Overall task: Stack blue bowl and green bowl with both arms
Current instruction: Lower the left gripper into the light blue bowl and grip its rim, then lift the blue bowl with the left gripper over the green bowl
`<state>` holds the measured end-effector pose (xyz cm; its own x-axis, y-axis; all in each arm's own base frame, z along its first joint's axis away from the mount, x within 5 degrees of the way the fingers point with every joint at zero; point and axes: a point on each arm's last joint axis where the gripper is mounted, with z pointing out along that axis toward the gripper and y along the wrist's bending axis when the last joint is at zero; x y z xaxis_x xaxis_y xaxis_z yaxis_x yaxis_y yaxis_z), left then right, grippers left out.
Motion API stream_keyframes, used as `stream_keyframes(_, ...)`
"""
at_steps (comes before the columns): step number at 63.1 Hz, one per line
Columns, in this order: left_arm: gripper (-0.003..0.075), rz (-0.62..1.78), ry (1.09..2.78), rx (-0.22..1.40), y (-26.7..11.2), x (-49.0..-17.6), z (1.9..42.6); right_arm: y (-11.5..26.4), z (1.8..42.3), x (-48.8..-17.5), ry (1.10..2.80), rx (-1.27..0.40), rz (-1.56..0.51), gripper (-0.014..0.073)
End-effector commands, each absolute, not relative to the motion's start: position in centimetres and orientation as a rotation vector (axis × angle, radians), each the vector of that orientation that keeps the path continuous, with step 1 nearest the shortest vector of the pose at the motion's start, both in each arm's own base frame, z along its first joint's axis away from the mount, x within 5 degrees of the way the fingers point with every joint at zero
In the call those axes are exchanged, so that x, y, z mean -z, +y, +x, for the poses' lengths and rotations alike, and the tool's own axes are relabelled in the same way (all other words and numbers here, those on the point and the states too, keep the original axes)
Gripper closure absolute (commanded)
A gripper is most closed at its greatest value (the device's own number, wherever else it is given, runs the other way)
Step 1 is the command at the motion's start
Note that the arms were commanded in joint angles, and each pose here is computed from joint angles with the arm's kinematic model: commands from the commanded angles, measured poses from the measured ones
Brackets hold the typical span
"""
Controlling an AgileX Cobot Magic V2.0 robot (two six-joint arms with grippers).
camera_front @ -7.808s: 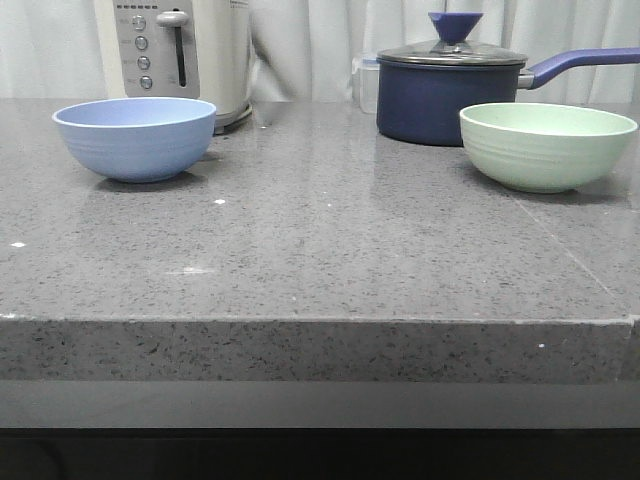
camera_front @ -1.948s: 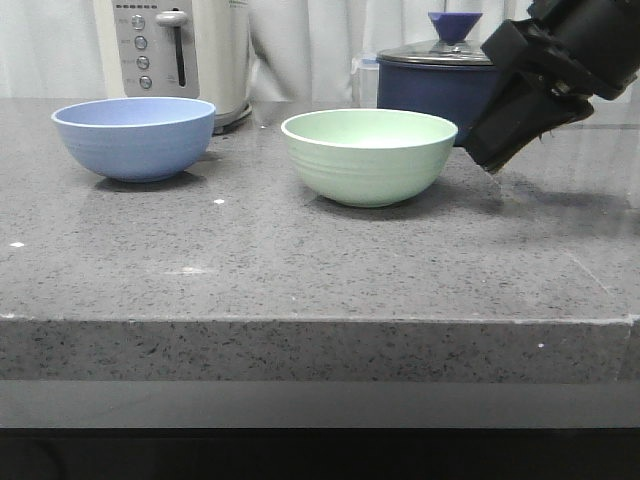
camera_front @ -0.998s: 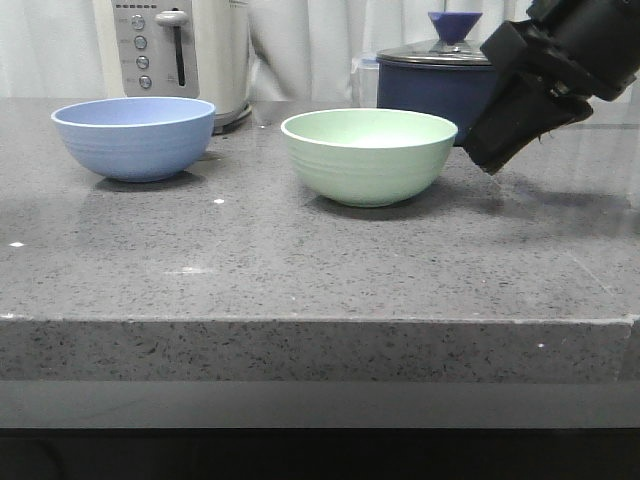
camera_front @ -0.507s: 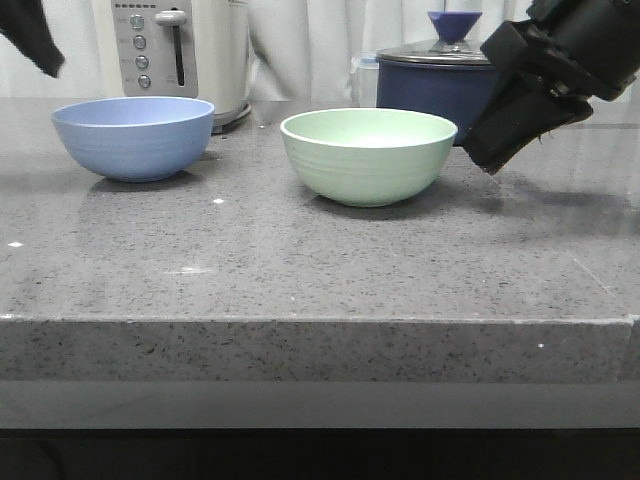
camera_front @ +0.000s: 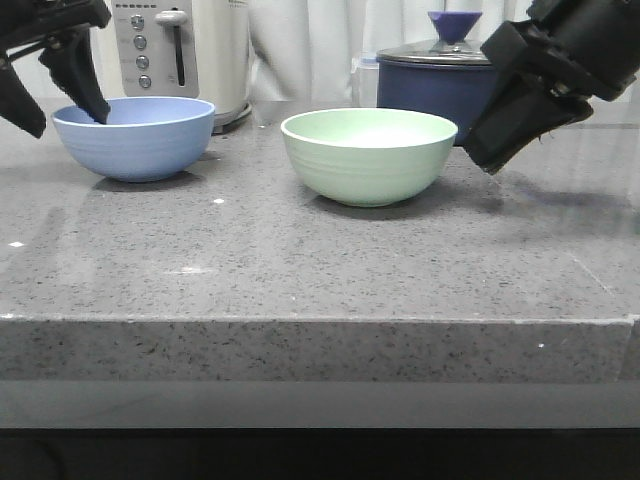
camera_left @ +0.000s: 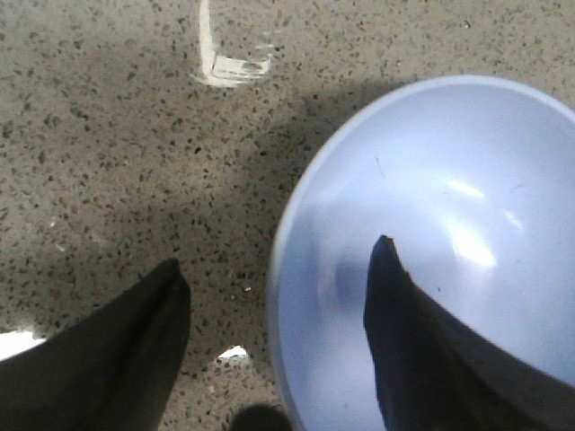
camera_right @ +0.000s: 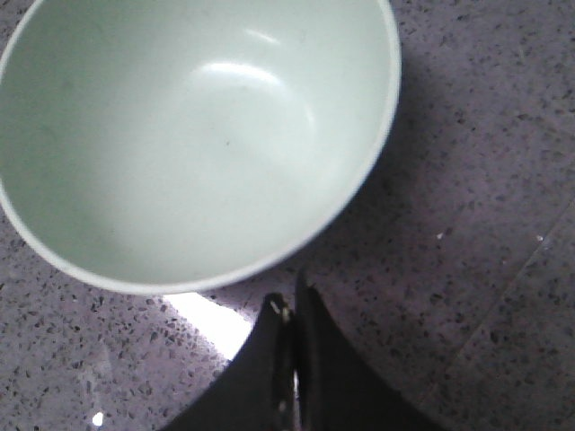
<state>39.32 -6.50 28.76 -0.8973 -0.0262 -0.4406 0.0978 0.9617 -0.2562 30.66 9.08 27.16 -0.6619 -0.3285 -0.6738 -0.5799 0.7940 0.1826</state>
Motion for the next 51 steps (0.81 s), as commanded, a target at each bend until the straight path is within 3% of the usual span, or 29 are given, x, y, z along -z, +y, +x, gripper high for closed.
stream_keyframes(1,0.0314,0.026,2.550,0.411,-6.6,-31.3,39.4,9.1,30.6,-29.1,2.263,-0.512,-0.640,0.0659)
stream_keyframes(30,0.0636,0.010,2.513,0.415,-6.6,-31.3,39.8,9.1,30.6,-29.1,2.263,-0.512,-0.640,0.0659)
stream_keyframes(40,0.0731,0.030,2.471,0.419,-6.8,-32.8,39.1,9.1,30.6,-29.1,2.263,-0.512,-0.640,0.0659)
stream_keyframes(51,0.0740,0.139,2.381,0.432,-8.2,-36.0,37.0,9.1,30.6,-29.1,2.263,-0.512,-0.640,0.0659)
